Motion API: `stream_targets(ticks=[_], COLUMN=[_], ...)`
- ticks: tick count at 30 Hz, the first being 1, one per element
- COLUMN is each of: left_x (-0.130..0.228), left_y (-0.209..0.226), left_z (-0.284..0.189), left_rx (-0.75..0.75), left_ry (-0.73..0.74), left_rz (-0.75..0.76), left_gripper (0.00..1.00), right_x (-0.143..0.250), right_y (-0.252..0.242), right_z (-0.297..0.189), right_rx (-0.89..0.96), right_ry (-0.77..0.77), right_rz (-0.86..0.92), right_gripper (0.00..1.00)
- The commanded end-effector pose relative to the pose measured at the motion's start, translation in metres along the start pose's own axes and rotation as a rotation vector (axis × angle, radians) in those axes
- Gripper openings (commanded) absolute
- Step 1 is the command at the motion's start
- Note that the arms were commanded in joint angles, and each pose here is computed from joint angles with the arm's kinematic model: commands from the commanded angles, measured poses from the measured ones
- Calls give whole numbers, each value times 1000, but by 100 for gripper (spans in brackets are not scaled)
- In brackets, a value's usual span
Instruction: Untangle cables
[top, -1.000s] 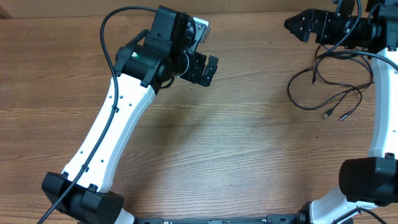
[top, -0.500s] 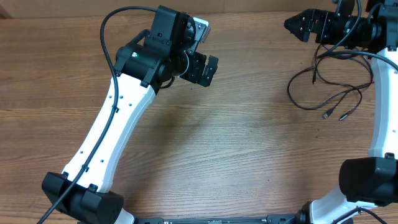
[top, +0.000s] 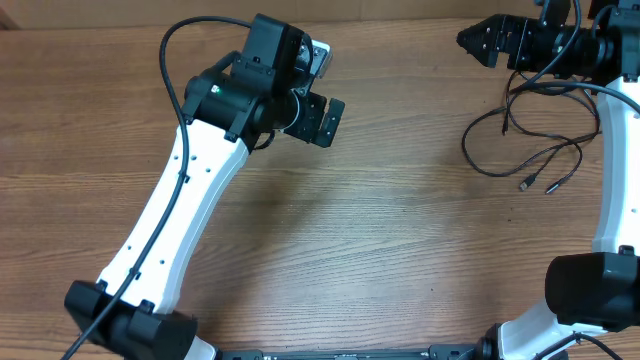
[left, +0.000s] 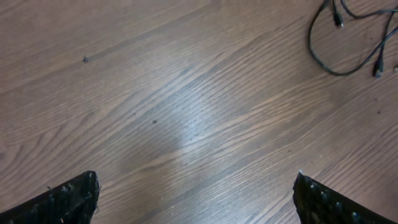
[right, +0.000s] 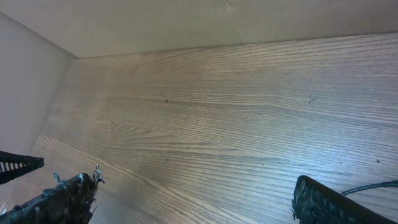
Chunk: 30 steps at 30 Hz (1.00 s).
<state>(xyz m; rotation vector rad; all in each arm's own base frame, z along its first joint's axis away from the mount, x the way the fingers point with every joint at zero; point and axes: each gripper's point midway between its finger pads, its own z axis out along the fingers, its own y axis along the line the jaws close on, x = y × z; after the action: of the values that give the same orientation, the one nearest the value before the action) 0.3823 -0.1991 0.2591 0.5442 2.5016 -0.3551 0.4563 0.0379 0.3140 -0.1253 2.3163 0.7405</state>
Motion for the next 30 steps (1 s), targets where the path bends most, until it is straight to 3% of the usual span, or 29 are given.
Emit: stream_targets(ticks=[1,8,16,30], left_x=[2,32,75,121], left_y=[-7,4,18,27], left_z=[-27,-34,-50,-63], left_rx=[-3,-53,-110,-39], left_ry=[-86,-331,-479,-919], left_rz=[47,87,77,89], left_gripper=[100,100,100,100], right_x=[0,0,0,0], right_y=[3,3,3,3], right_z=[0,0,0,0], right_rx=[-11,-11,-11,-11], right_ry=[0,0,0,0], right_rz=[-2,-2,-3,-2], right_gripper=[100,100,100,100])
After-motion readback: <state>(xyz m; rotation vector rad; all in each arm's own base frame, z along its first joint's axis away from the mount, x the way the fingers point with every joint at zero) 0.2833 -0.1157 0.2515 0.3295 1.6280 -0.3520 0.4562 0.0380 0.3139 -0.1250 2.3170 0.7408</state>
